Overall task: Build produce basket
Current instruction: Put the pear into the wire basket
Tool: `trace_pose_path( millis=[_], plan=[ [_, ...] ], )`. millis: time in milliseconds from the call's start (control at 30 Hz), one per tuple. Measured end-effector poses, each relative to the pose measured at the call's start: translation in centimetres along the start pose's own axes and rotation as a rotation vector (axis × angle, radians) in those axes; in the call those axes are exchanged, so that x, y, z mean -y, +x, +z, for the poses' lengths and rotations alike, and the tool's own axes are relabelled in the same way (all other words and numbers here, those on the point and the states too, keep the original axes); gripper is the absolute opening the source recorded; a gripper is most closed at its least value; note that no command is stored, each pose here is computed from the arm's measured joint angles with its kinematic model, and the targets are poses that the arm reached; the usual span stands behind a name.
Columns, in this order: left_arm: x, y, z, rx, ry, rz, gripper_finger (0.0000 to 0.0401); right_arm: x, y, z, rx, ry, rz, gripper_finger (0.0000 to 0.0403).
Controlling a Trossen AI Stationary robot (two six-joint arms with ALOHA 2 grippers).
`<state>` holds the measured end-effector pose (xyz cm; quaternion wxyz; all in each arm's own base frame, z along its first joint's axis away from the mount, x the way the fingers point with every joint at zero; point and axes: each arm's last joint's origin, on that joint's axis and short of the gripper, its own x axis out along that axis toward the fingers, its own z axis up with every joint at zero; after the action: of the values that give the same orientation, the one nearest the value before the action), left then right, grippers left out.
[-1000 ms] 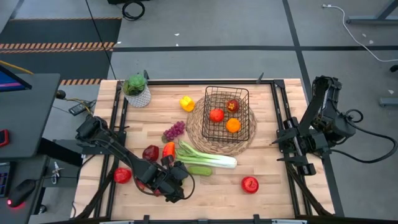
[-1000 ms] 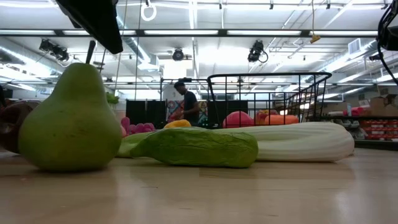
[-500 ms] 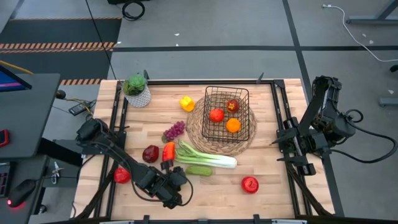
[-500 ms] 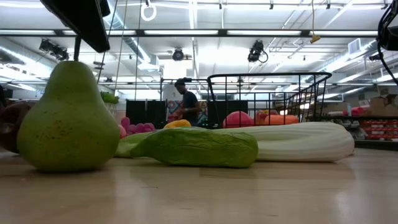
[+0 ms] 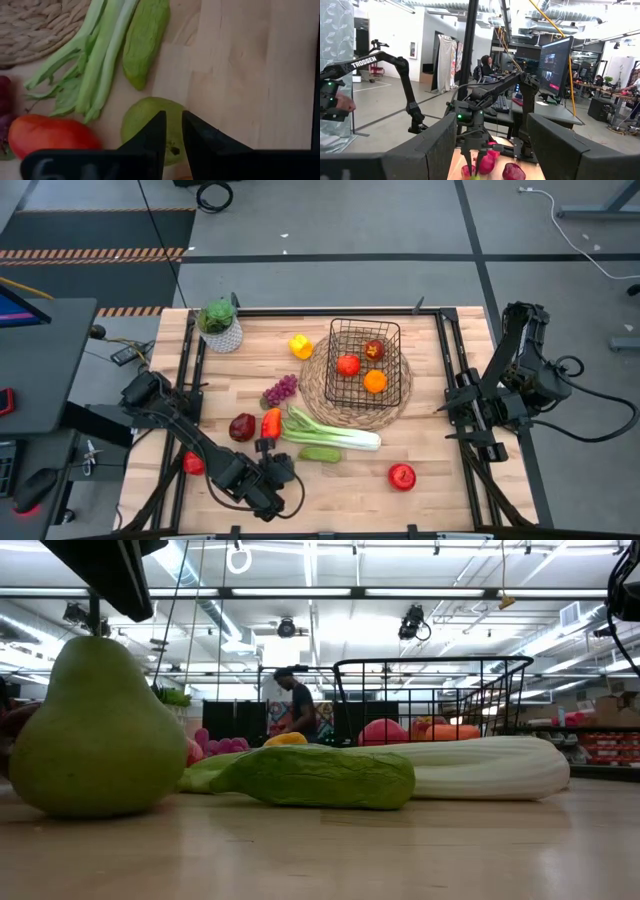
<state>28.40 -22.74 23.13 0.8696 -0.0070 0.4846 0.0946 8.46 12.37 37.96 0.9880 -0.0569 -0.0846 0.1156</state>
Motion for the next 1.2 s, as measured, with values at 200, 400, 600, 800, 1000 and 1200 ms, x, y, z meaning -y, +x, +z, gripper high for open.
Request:
trace_pose_path(
  millis=[200,400,600,800,1000,1200],
  plan=[
    [0.0,0.0,0.1,0.006,0.011,-0.006,0.0067,0.0,0.0,0.0,0.0,0.0,0.0,0.0247],
    [-0.3,-1.0,0.4,0.017,-0.043,-0.037,0.0059,0.0,0.0,0.0,0.0,0.0,0.0,0.0247],
    [-0.1,-1.1,0.2,-0.054,-0.045,-0.113,0.0046,0.0,0.0,0.0,0.0,0.0,-0.001,0.0247],
    [0.0,-2.2,0.7,-0.06,0.02,-0.122,0.0035,0.0,0.0,0.0,0.0,0.0,-0.001,0.0247],
    [-0.2,-3.2,0.9,-0.095,0.033,-0.1,0.0021,0.0,0.0,0.0,0.0,0.0,0.0,0.0247],
    [-0.3,-2.2,-0.1,-0.18,-0.049,-0.077,0.0012,0.0,0.0,0.0,0.0,0.0,-0.001,0.0247]
  ],
)
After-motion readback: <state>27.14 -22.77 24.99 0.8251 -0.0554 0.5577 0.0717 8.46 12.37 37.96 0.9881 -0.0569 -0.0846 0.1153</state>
